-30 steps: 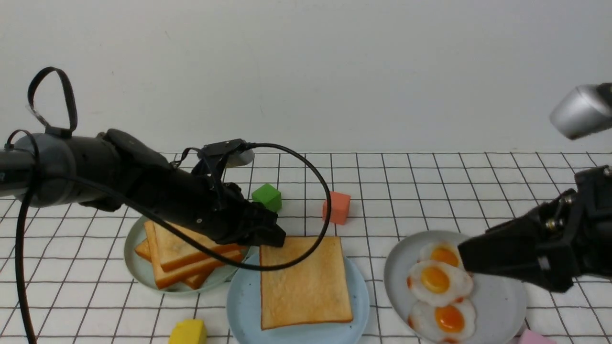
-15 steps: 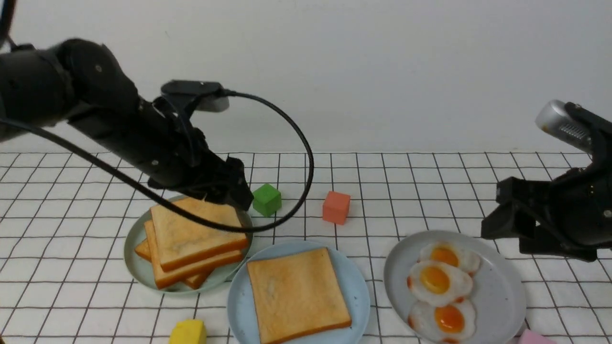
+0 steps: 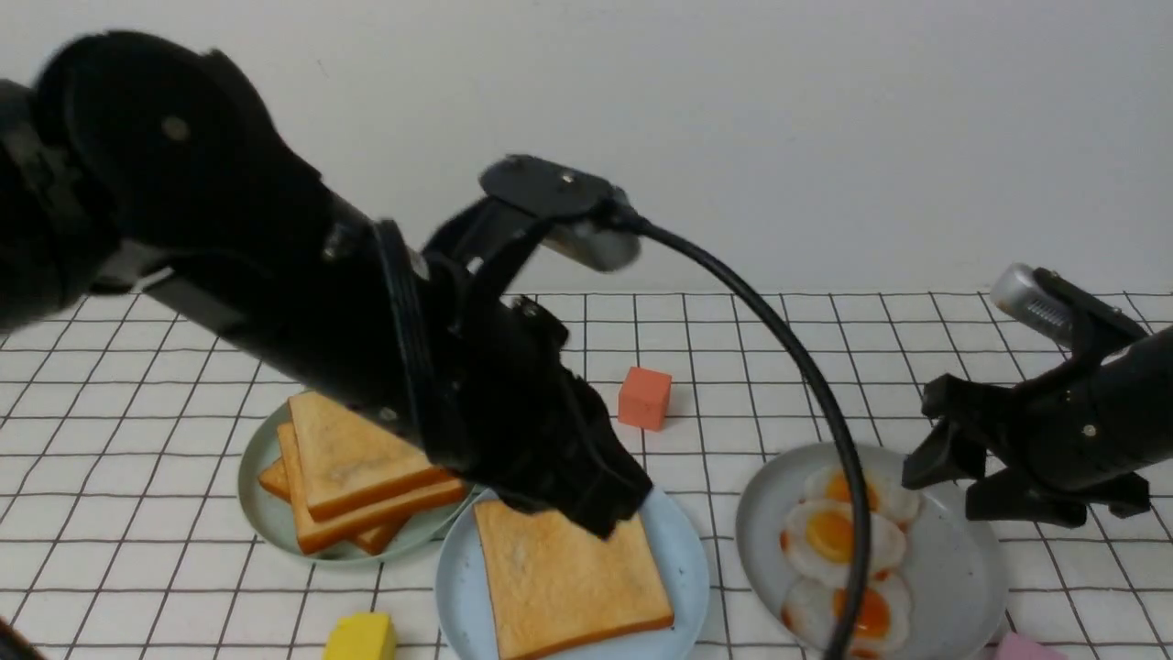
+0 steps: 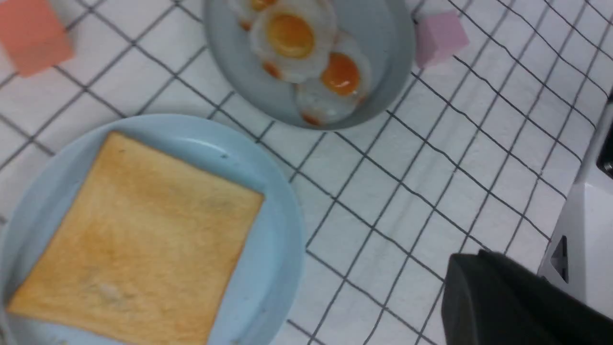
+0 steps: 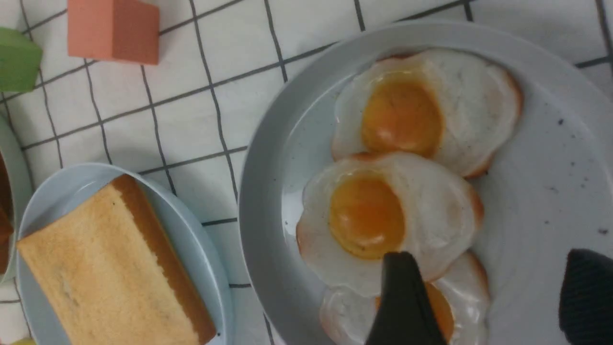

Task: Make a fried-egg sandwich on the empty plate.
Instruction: Use the right arm to grab a fried egg

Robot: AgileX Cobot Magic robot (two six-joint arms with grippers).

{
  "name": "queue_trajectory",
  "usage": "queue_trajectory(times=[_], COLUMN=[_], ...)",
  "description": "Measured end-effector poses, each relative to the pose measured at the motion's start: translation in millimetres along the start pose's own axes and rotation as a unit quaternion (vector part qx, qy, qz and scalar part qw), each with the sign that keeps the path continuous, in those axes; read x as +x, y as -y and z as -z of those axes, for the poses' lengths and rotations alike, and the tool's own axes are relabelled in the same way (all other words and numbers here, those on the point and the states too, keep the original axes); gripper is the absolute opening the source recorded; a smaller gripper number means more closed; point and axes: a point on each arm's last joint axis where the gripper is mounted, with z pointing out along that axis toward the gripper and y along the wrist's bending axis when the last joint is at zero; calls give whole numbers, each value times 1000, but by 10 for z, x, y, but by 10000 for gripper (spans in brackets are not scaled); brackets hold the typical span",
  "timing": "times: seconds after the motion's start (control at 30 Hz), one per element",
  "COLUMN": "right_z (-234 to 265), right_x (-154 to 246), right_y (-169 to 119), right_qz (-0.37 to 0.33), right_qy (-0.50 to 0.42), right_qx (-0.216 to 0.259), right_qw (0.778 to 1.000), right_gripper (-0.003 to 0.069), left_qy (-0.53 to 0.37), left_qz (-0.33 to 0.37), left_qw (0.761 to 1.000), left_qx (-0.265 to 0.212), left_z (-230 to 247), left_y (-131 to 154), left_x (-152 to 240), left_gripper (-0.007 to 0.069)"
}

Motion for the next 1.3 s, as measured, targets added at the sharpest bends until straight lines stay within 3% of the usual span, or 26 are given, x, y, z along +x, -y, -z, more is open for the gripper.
queue_trajectory(times=[0.2, 0.57, 1.03, 1.13, 1.3], right_z=[-275, -491, -402, -481, -590], right_x=[-7, 119, -20, 6, 90], right_y=[80, 285, 459, 497, 576], right_qz=[13, -17, -19, -27, -50], right_qy=[-28, -28, -17, -31, -42], right_qx=[-12, 10, -87, -87, -80], right_qw=[999, 999, 996, 995, 995], right_gripper=[444, 444, 440, 426, 329], left_qy=[17, 14, 14, 13, 8], left_qz=[-36, -37, -24, -24, -25], left_qw=[999, 999, 999, 999, 999], left_qx=[19, 21, 21, 22, 25], left_z=[-206, -228, -228, -228, -228], left_y=[301, 313, 313, 314, 319], left_x=[15, 21, 22, 22, 32], left_gripper=[-13, -13, -13, -13, -13])
